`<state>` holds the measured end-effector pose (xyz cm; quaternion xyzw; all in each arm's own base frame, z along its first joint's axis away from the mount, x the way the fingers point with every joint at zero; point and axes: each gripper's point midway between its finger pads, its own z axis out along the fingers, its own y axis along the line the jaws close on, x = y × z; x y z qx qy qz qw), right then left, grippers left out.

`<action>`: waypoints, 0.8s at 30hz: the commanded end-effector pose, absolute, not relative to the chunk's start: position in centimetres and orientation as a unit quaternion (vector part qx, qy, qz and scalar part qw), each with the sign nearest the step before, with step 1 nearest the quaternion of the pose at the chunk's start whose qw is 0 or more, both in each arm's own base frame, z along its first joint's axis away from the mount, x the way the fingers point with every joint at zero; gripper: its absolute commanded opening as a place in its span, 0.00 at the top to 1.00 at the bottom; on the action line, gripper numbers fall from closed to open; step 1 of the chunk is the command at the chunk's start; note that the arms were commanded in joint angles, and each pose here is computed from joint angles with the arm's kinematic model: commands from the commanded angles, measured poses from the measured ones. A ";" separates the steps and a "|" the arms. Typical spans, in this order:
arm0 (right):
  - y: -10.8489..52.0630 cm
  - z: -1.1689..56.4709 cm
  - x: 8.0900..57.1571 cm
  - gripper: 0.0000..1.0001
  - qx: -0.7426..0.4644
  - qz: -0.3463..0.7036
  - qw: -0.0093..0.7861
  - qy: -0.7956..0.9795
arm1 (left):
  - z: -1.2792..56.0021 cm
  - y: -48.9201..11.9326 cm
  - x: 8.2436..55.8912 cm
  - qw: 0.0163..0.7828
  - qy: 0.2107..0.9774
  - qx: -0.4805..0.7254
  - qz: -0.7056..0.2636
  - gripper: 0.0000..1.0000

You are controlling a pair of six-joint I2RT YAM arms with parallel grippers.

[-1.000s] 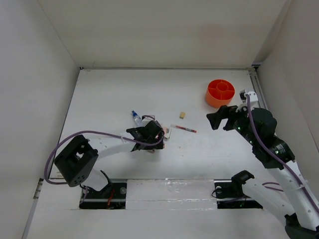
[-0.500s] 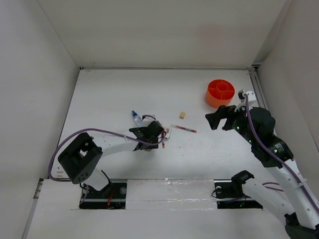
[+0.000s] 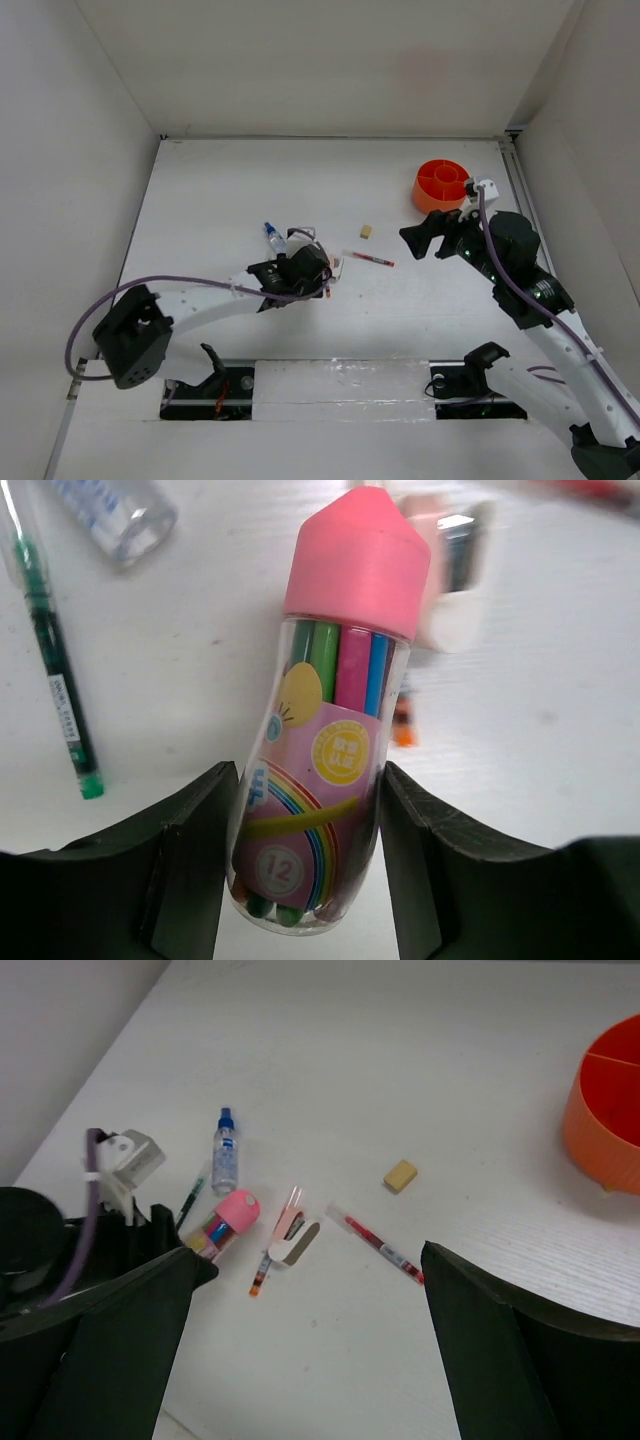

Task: Sort the stationery into containers
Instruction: Pick up the stationery from the center of the board, then place the stationery in the storage box.

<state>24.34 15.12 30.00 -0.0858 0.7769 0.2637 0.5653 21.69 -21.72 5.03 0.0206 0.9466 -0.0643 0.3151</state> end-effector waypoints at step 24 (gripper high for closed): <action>26.6 35.7 25.8 0.00 -0.067 0.526 0.531 0.661 | 32.2 -31.7 21.2 0.575 0.654 0.131 -0.473 1.00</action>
